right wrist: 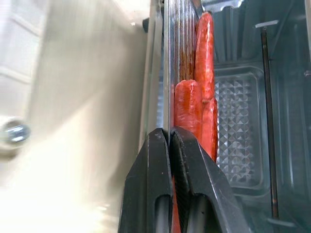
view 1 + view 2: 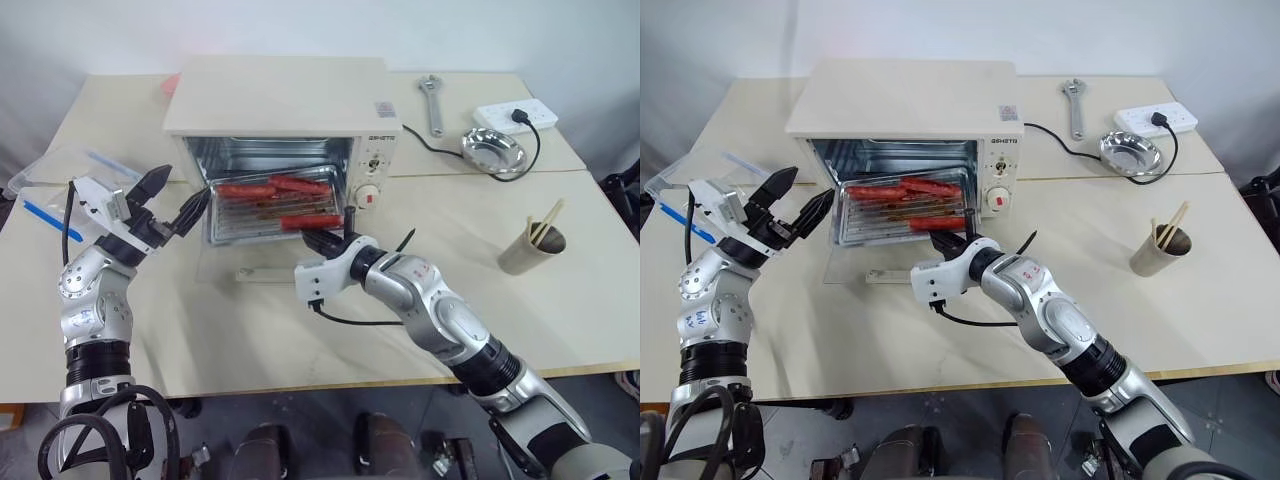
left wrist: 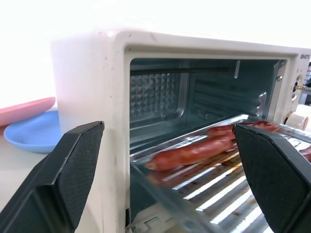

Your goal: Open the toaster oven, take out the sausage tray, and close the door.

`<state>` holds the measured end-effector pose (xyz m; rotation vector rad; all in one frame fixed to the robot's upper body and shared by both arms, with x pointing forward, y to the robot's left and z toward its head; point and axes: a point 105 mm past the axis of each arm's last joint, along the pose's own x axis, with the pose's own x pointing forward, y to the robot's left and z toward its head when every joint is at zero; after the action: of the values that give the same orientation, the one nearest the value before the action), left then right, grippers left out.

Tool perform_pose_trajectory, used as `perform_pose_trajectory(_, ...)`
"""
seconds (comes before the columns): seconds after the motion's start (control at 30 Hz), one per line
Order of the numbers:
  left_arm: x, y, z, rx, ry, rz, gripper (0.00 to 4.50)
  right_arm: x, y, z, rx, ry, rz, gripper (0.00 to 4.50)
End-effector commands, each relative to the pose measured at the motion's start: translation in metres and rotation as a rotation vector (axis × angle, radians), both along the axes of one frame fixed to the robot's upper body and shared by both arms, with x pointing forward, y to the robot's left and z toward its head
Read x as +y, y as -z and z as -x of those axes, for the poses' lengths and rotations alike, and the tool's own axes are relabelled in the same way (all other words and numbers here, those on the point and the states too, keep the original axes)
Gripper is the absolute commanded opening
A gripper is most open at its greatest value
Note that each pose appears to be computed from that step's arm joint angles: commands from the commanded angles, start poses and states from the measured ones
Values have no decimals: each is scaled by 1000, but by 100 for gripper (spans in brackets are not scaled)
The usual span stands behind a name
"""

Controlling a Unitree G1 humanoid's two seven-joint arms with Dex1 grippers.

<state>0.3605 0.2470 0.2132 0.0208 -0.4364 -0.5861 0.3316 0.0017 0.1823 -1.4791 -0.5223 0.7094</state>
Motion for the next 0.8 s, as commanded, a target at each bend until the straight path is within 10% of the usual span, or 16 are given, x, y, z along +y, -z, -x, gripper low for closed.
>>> perform_pose_trajectory(0.03,4,-15,2,-51,3,-18,450,0,-24,14,-85,-40,-42,3)
perform_pose_trajectory(0.4,13,-15,9,-12,16,-31,450,-10,-16,24,-21,-76,-38,3)
perform_pose_trajectory(0.8,3,5,68,498,262,259,450,-21,-32,39,-39,-220,-82,3)
